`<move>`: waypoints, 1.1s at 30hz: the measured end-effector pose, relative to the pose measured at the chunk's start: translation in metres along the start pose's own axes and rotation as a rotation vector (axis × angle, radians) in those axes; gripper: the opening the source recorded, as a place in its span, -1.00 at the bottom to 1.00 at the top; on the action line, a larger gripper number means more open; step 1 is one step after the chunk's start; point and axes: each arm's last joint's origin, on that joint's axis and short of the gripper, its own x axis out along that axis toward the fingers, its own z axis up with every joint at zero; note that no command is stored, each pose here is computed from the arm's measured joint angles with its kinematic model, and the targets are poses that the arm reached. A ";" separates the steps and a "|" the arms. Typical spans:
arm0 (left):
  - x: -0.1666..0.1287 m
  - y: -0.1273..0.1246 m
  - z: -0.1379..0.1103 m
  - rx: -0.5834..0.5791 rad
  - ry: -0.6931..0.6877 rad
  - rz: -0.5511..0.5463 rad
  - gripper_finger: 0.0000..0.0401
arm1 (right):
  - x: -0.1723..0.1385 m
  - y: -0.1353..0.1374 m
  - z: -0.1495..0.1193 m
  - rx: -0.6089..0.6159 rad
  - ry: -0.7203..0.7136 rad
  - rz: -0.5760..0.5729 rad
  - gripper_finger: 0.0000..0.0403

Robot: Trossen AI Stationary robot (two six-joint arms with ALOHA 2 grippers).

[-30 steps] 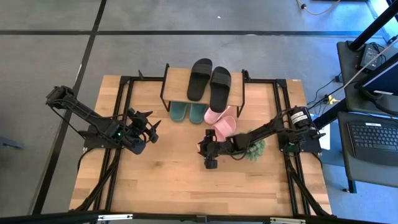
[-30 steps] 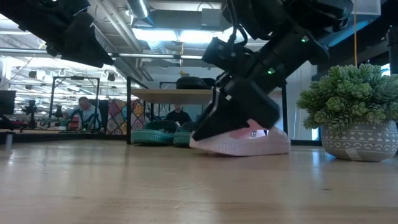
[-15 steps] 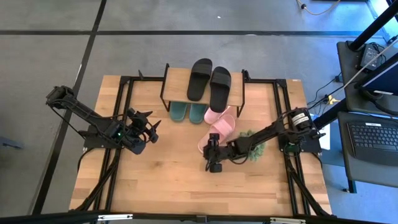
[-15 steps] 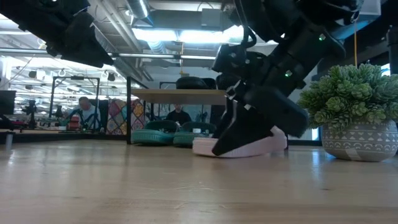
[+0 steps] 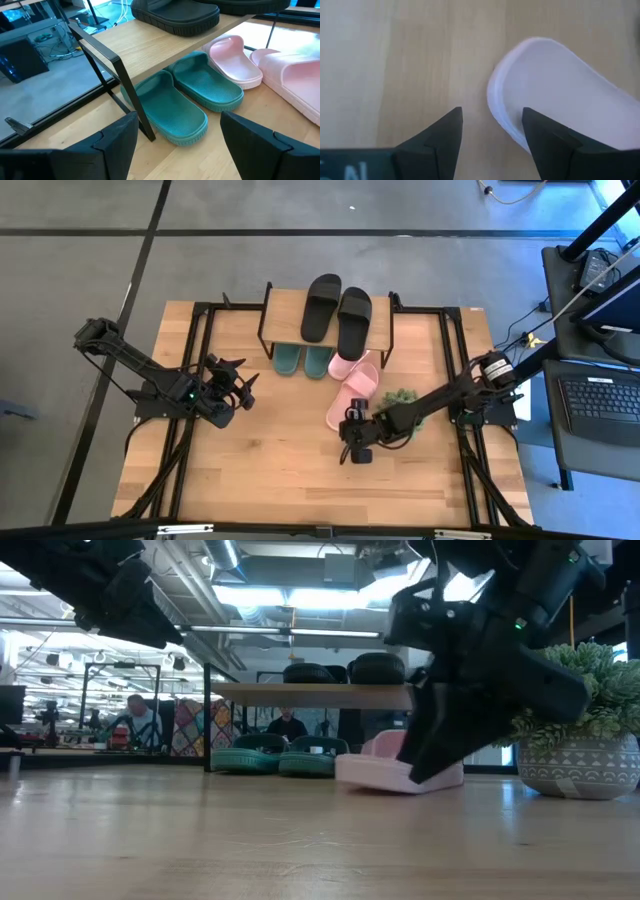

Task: Pick and place slides into the shelf
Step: Put the pink slide under the shelf

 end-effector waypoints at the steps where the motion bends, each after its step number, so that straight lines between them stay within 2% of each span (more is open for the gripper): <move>1: 0.000 0.000 0.000 -0.002 -0.001 -0.001 0.36 | 0.000 0.000 -0.002 0.005 0.017 -0.003 0.03; 7: 0.000 0.000 0.000 -0.004 -0.001 -0.001 0.36 | -0.003 0.003 -0.005 0.004 0.030 -0.053 0.03; 12: 0.000 0.000 0.000 -0.002 0.009 -0.008 0.36 | -0.009 0.009 0.006 -0.011 -0.013 -0.043 0.03; 20: 0.000 0.000 0.000 -0.001 0.016 -0.013 0.36 | -0.020 0.021 0.032 -0.035 -0.191 0.007 0.03; 23: 0.000 -0.001 -0.001 0.000 0.031 -0.025 0.36 | -0.017 0.018 0.033 -0.011 -0.217 0.023 0.03; 28: 0.000 -0.001 -0.002 0.004 0.061 -0.047 0.36 | -0.003 0.016 0.037 0.057 -0.231 0.138 0.03; 33: 0.000 -0.001 -0.002 0.003 0.067 -0.051 0.36 | 0.001 0.014 0.036 0.133 -0.208 0.155 0.03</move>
